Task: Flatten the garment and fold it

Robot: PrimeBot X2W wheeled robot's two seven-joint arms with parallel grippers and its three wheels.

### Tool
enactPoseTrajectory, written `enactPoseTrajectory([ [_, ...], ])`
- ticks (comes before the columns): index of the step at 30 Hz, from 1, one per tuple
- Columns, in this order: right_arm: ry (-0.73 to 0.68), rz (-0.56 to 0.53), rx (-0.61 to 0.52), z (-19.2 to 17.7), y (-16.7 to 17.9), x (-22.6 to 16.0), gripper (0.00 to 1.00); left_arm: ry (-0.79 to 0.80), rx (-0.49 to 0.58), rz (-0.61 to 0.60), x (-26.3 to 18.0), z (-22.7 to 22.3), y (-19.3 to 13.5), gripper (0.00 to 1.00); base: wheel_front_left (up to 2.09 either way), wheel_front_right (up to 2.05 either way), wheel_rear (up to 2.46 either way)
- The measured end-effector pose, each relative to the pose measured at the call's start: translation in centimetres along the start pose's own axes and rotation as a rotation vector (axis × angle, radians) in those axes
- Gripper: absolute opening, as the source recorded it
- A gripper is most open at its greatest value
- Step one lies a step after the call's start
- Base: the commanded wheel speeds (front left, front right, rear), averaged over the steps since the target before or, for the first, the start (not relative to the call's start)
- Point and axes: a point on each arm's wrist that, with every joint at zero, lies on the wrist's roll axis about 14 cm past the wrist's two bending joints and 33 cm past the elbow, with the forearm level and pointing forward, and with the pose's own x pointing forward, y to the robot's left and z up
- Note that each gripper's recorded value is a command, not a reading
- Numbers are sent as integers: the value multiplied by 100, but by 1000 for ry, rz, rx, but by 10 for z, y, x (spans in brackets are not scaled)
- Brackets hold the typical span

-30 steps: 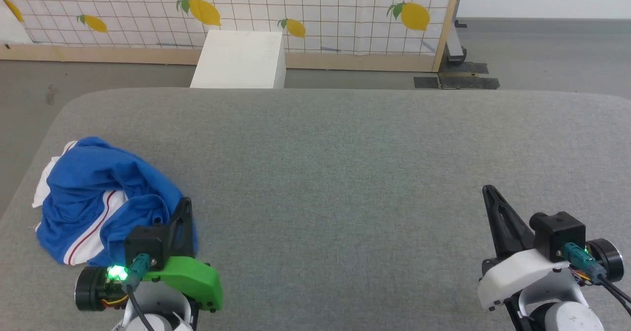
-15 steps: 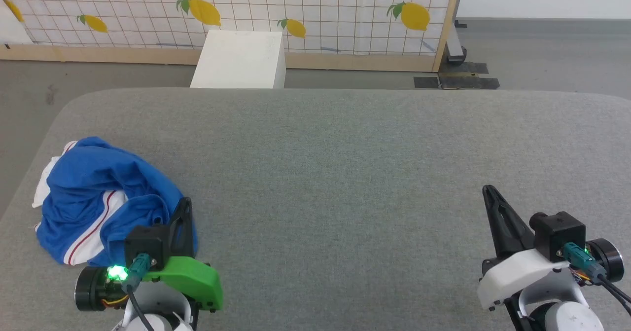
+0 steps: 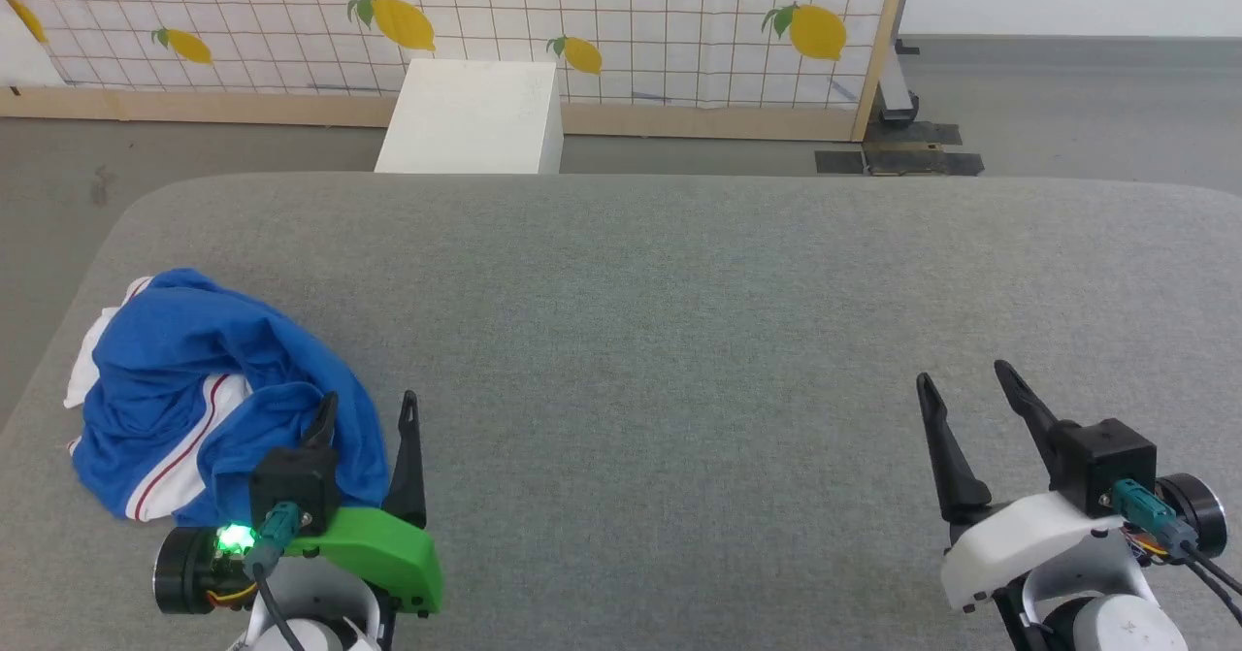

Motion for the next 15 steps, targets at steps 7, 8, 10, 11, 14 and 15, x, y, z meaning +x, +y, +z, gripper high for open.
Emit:
enactPoseTrajectory([
  [7,-9,6,19,0,2,1,100,-6,-7,8,-2,-1,3,100,0,0,0],
  [8,-8,9,25,-1,3,2,100,-5,-8,11,-2,-1,4,100,0,0,0],
  [10,-9,13,30,-1,4,3,100,-9,-8,16,-3,-1,5,100,0,0,0],
  [11,-12,16,35,-1,5,3,100,-11,-8,19,-3,-1,6,100,0,0,0],
  [14,-13,25,44,-2,8,5,100,-9,-11,31,-5,-2,10,100,0,0,0],
  [15,-14,29,46,-2,9,6,100,-11,-13,35,-6,-2,12,100,0,0,0],
])
